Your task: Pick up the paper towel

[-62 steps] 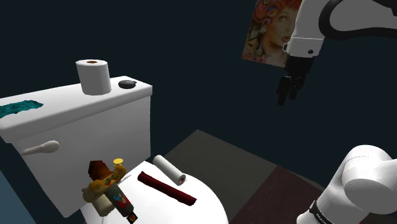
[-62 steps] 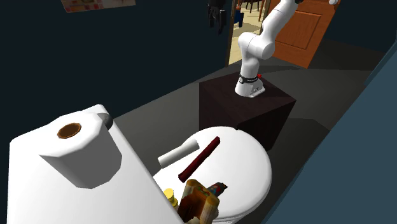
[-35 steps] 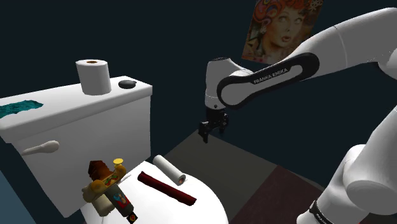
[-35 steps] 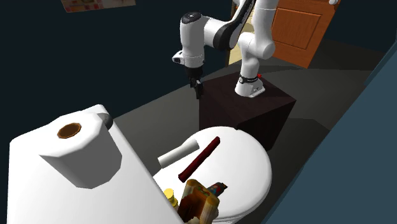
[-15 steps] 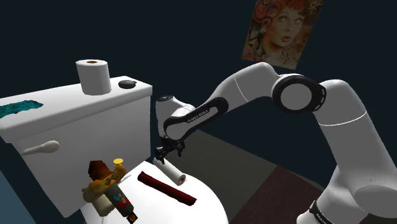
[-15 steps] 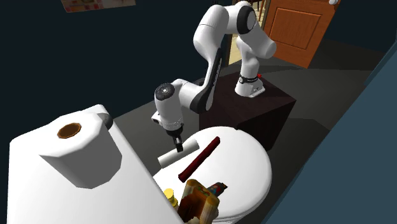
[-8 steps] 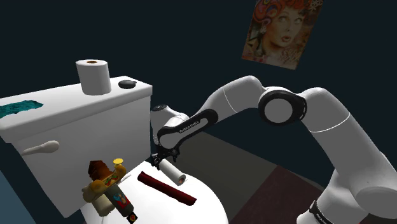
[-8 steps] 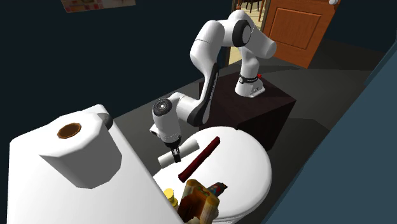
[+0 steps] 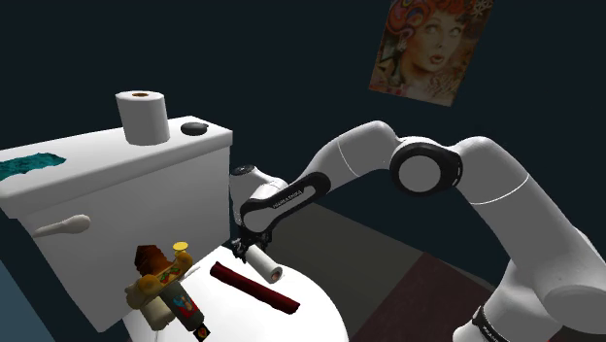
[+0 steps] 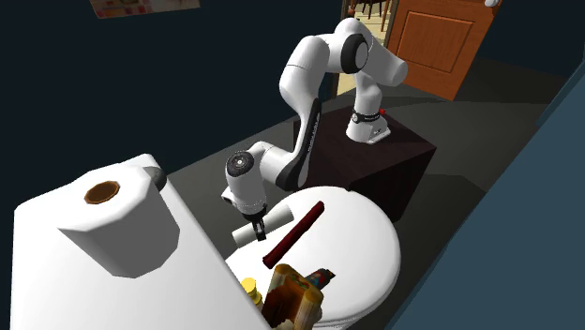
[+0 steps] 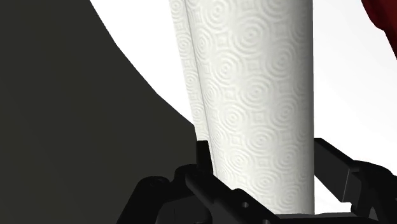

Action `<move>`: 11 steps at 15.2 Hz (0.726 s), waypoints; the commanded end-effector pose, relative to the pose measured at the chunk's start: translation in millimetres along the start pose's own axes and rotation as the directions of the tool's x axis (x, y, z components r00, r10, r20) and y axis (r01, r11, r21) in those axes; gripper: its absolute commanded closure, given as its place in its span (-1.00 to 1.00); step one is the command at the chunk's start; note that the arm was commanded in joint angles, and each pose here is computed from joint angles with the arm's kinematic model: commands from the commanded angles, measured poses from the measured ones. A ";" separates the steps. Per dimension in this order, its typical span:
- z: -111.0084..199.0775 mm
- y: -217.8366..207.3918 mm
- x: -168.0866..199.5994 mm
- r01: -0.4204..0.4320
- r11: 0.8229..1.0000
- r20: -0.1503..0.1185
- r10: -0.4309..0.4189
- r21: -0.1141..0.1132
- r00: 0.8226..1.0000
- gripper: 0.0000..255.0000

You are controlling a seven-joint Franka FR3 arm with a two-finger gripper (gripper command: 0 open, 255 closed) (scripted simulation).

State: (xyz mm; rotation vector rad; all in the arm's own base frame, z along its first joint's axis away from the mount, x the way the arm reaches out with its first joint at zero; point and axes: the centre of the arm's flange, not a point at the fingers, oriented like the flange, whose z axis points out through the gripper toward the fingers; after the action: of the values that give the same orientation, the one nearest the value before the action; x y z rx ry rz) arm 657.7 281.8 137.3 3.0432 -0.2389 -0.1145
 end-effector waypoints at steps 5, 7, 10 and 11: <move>0.9 0.1 -0.4 0.000 1.000 0.001 0.000 0.000 1.000 1.00; -3.8 0.8 -0.9 0.000 1.000 0.001 0.000 0.000 1.000 1.00; -19.5 2.3 -2.1 0.000 1.000 0.001 0.000 0.000 1.000 1.00; -24.8 2.7 -2.3 0.000 1.000 0.001 0.000 0.000 1.000 1.00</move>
State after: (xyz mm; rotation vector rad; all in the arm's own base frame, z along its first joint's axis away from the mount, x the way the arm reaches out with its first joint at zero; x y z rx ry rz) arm 658.4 281.4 157.8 3.0430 -0.2388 -0.1163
